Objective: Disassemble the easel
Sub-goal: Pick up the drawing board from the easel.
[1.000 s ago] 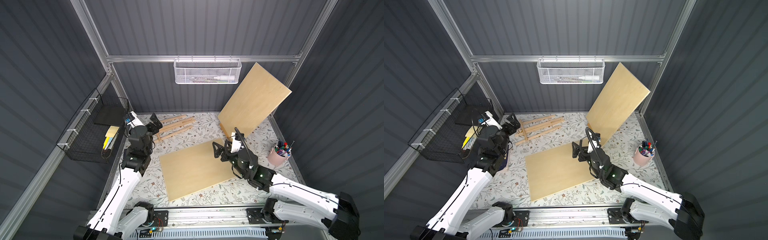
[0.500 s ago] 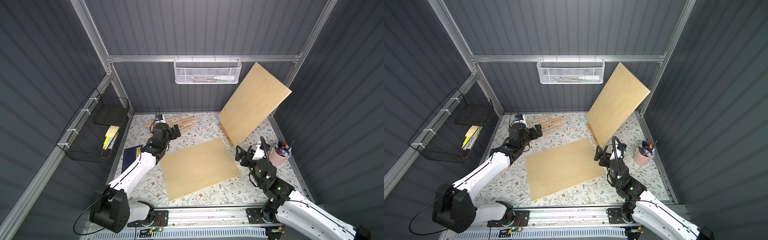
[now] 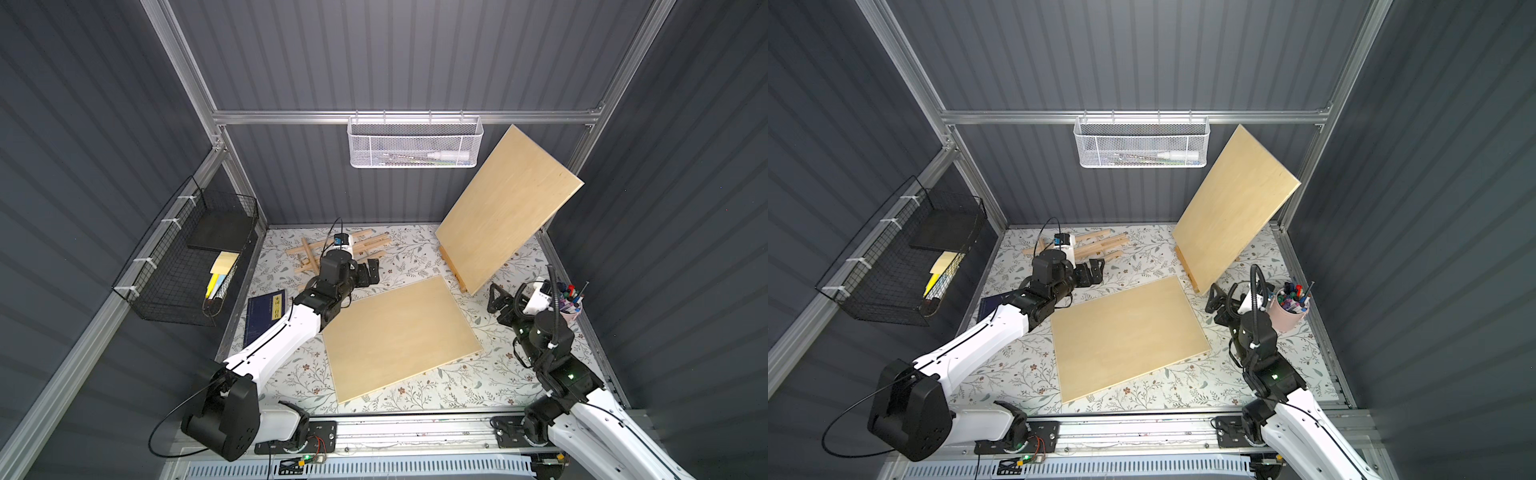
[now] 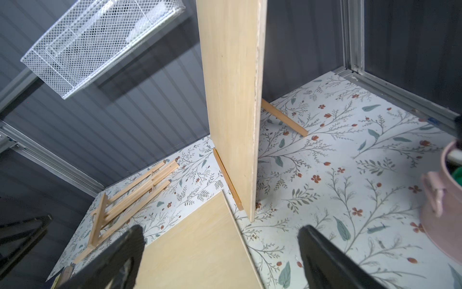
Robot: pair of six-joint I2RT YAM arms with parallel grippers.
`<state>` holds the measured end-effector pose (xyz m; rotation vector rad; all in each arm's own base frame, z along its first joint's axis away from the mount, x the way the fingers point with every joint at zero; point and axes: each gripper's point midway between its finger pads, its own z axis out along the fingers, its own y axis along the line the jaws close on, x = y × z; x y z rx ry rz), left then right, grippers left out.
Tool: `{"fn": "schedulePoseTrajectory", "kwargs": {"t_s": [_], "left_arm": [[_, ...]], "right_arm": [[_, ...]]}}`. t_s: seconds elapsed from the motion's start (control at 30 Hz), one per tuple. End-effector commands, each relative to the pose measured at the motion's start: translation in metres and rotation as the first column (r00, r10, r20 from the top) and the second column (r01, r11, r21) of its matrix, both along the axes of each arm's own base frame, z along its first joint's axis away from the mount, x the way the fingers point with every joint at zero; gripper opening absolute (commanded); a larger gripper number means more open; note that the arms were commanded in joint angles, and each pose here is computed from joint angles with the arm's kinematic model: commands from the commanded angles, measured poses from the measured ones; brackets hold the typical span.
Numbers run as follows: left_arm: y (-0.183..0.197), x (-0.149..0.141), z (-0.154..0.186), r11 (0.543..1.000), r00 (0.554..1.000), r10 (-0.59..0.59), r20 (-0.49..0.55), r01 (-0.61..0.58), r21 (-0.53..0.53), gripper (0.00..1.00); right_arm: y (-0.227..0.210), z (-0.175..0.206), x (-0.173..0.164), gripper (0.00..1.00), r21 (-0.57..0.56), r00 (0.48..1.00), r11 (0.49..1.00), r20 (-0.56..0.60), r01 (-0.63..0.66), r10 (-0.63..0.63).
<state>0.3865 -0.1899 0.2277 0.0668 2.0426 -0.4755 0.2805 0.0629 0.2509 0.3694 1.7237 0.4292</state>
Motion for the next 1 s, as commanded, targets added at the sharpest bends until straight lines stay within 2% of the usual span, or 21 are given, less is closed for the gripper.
{"fn": "schedulePoseTrajectory", "kwargs": {"t_s": [0.0, 0.27, 0.43, 0.5, 0.57, 0.7, 0.73, 0.83, 0.97], "left_arm": [[-0.015, -0.004, 0.028, 0.997, 0.995, -0.074, 0.063, 0.076, -0.034, 1.0], [-0.031, -0.021, 0.059, 0.983, 0.983, -0.142, 0.12, 0.154, -0.1, 0.99], [-0.051, -0.044, 0.102, 0.969, 0.966, -0.183, 0.184, 0.209, -0.135, 1.0], [-0.056, -0.058, 0.107, 0.964, 0.959, -0.206, 0.195, 0.233, -0.127, 0.99], [-0.058, -0.071, 0.096, 0.962, 0.957, -0.224, 0.182, 0.248, -0.118, 0.99], [-0.049, -0.079, 0.042, 0.976, 0.972, -0.208, 0.106, 0.214, -0.047, 0.99], [-0.049, -0.079, 0.037, 0.978, 0.975, -0.195, 0.103, 0.201, -0.049, 0.99], [-0.063, -0.083, 0.039, 0.963, 0.959, -0.259, 0.116, 0.266, -0.05, 0.99], [-0.064, -0.082, 0.029, 0.965, 0.963, -0.257, 0.086, 0.26, -0.032, 0.99]], "right_arm": [[0.002, 0.025, 0.004, 0.98, -0.02, 0.999, 0.998, 0.004, -0.054, 0.054], [-0.012, 0.057, 0.032, 0.98, 0.038, 0.997, 0.996, -0.02, -0.078, 0.079], [-0.026, 0.051, 0.054, 0.98, 0.088, 0.995, 0.994, -0.071, -0.059, 0.065], [-0.031, 0.044, 0.062, 0.99, 0.102, 0.994, 0.993, -0.085, -0.057, 0.066], [-0.036, 0.034, 0.068, 0.98, 0.124, 0.992, 0.991, -0.106, -0.052, 0.066], [-0.048, 0.024, 0.081, 0.97, 0.149, 0.996, 0.988, -0.08, -0.03, 0.042], [-0.049, 0.023, 0.084, 0.94, 0.152, 0.997, 0.988, -0.069, -0.035, 0.046], [-0.047, 0.025, 0.096, 0.92, 0.122, 0.998, 0.99, -0.002, -0.068, 0.068], [-0.055, 0.011, 0.109, 0.9, 0.076, 0.998, 0.995, -0.018, -0.059, 0.061]]}}
